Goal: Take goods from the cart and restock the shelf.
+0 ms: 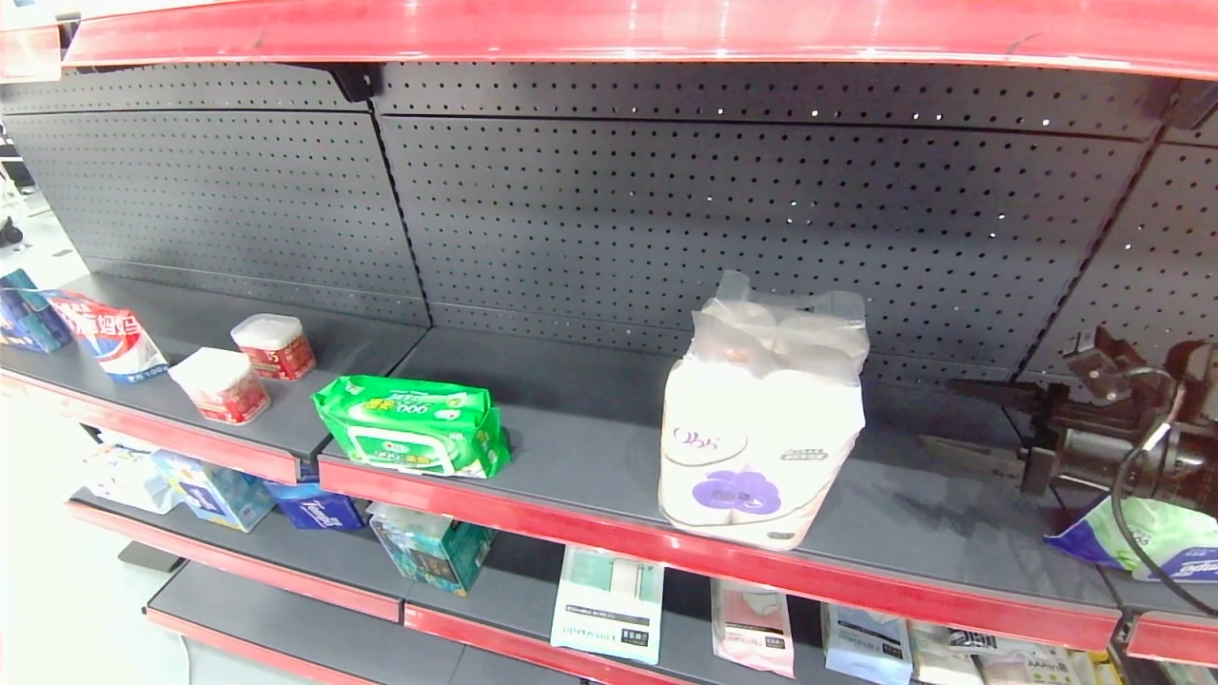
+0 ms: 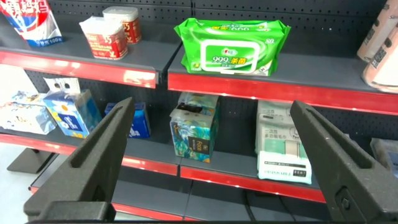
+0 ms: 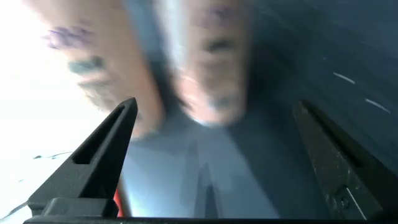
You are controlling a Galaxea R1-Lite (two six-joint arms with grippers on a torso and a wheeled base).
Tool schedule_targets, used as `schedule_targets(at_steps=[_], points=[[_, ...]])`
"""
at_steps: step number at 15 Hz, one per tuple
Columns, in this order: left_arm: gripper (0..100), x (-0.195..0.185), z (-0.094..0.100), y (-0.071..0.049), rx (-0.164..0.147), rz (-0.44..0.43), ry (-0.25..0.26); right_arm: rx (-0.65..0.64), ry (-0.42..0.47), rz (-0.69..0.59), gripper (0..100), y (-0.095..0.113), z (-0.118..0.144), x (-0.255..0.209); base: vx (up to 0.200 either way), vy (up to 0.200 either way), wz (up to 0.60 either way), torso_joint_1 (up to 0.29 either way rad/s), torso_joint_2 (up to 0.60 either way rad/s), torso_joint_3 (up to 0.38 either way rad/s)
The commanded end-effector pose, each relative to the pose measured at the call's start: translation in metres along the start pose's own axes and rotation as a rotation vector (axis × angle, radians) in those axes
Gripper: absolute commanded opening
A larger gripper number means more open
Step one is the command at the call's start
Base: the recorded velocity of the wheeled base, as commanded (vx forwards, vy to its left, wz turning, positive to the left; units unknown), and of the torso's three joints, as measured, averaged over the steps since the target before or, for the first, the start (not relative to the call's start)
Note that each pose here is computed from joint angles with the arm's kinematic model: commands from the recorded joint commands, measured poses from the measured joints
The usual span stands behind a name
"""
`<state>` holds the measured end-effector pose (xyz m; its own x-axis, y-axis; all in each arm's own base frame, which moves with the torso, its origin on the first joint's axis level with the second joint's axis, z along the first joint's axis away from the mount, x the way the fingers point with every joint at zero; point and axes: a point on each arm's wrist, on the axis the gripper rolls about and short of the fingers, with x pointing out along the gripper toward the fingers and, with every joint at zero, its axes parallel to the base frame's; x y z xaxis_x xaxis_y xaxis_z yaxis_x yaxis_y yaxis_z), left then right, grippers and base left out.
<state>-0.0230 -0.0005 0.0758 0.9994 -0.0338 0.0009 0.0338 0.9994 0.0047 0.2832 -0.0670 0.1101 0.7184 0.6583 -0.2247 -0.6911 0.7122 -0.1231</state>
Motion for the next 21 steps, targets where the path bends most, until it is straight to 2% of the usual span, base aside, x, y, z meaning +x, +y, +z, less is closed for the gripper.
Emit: schedule_targets(at_steps=[1, 5, 6, 7, 8, 10, 11, 12, 16, 17, 19, 21], points=[[100, 0.000, 0.000, 0.000, 0.000, 0.000, 0.001, -0.025, 0.013, -0.182, 100, 0.015, 0.024, -0.036, 0.000, 0.000, 0.00, 0.000, 0.00, 0.000], [100, 0.000, 0.000, 0.000, 0.000, 0.000, 0.001, 0.121, 0.035, -0.480, 100, 0.058, 0.039, -0.071, 0.000, 0.000, 0.00, 0.000, 0.00, 0.000], [100, 0.000, 0.000, 0.000, 0.000, -0.001, 0.001, 0.181, 0.007, -0.601, 100, 0.070, 0.048, -0.080, 0.000, 0.000, 0.00, 0.000, 0.00, 0.000], [100, 0.000, 0.000, 0.000, 0.000, -0.001, 0.001, 0.197, -0.007, -0.638, 100, 0.075, 0.051, -0.083, 0.000, 0.000, 0.00, 0.000, 0.00, 0.000], [100, 0.000, 0.000, 0.000, 0.000, 0.000, 0.001, 0.228, -0.042, -0.728, 100, 0.094, 0.055, -0.091, 0.000, 0.000, 0.00, 0.000, 0.00, 0.000], [100, 0.000, 0.000, 0.000, 0.000, 0.000, 0.001, 0.224, -0.050, -0.797, 100, 0.118, 0.056, -0.104, 0.000, 0.000, 0.00, 0.000, 0.00, 0.000], [100, 0.000, 0.000, 0.000, 0.001, -0.001, 0.001, 0.225, -0.048, -0.807, 100, 0.121, 0.056, -0.106, 0.000, 0.000, 0.00, 0.000, 0.00, 0.000], [100, 0.000, 0.000, 0.000, 0.000, 0.000, 0.001, 0.232, -0.034, -0.858, 100, 0.142, 0.055, -0.118, 0.000, 0.000, 0.00, 0.000, 0.00, 0.000], [100, 0.000, 0.000, 0.000, 0.001, 0.000, 0.001, 0.194, -0.072, -0.909, 100, 0.173, 0.061, -0.132, 0.000, 0.000, 0.00, 0.000, 0.00, 0.000], [100, 0.000, 0.000, 0.000, 0.000, 0.002, 0.001, 0.199, -0.059, -0.983, 100, 0.186, 0.056, -0.140, 0.000, 0.000, 0.00, 0.000, 0.00, 0.000], [100, 0.000, 0.000, 0.000, 0.000, 0.000, 0.001, 0.213, -0.032, -0.970, 100, 0.208, 0.045, -0.152, 0.000, 0.000, 0.00, 0.000, 0.00, 0.000], [100, 0.000, 0.000, 0.000, 0.000, 0.000, 0.001, 0.233, -0.059, -0.968, 100, 0.227, 0.033, -0.161, 0.000, 0.000, 0.00, 0.000, 0.00, 0.000]])
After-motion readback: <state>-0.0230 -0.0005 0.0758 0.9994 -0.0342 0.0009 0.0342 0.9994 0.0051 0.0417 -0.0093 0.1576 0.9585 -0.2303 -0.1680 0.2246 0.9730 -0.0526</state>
